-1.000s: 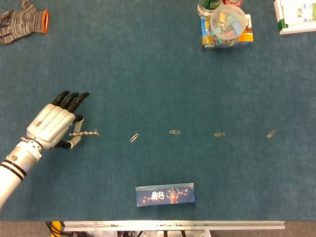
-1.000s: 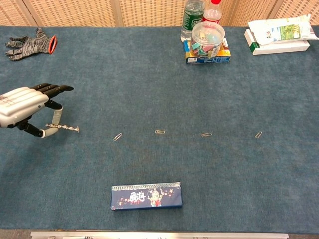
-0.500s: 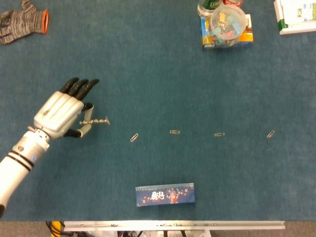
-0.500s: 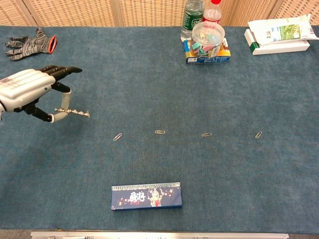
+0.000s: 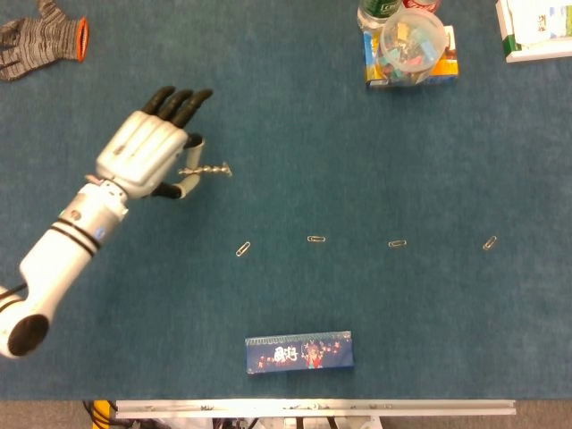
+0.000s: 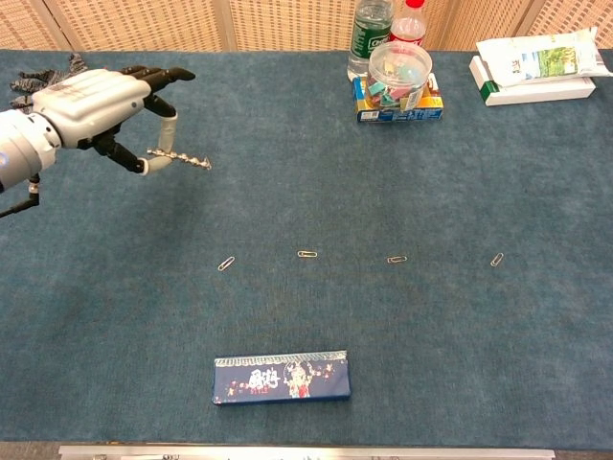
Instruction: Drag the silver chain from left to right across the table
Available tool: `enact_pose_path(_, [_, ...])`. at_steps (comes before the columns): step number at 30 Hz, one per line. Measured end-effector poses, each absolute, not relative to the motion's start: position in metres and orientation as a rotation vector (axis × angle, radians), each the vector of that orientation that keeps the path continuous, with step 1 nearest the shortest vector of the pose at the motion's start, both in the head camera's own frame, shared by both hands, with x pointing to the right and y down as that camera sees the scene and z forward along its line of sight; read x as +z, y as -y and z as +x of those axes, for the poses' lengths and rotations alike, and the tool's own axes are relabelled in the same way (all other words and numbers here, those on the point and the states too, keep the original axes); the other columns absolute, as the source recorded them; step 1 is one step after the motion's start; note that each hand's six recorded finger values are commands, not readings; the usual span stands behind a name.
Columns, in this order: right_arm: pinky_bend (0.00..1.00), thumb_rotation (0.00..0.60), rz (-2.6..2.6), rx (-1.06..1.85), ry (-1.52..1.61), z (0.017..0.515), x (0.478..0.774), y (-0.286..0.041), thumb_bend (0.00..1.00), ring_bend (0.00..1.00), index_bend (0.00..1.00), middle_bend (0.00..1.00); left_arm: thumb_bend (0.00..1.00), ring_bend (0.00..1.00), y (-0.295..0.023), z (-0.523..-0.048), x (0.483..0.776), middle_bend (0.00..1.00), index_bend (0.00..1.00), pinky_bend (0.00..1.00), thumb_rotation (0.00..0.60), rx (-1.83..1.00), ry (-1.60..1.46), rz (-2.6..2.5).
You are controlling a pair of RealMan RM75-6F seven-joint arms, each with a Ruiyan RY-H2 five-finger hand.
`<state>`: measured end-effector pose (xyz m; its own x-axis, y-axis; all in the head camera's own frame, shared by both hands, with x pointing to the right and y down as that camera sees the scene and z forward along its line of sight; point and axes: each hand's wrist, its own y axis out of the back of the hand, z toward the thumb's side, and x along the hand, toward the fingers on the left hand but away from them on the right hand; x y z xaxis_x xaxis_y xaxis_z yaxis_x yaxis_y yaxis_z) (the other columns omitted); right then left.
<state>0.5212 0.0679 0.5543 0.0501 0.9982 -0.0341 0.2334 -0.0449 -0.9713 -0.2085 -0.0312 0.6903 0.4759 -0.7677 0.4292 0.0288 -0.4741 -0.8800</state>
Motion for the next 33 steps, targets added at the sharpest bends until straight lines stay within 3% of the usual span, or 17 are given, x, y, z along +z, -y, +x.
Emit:
enact_pose_path(18, [0.45,0.6,-1.406,1.057,1.407,0.538,0.54,-0.069,0.27,0.24,0.24,0.27,0.33,0.0,0.056,-0.126,0.705,0.0,0.58,0.03,0.6,-1.03,-0.567,-1.905])
enact_pose_path(33, [0.45,0.6,-1.372,1.038,1.478,0.555,0.528,-0.073,0.27,0.24,0.24,0.27,0.33,0.0,0.067,-0.084,0.722,0.0,0.58,0.03,0.6,-1.006,-0.525,-1.924])
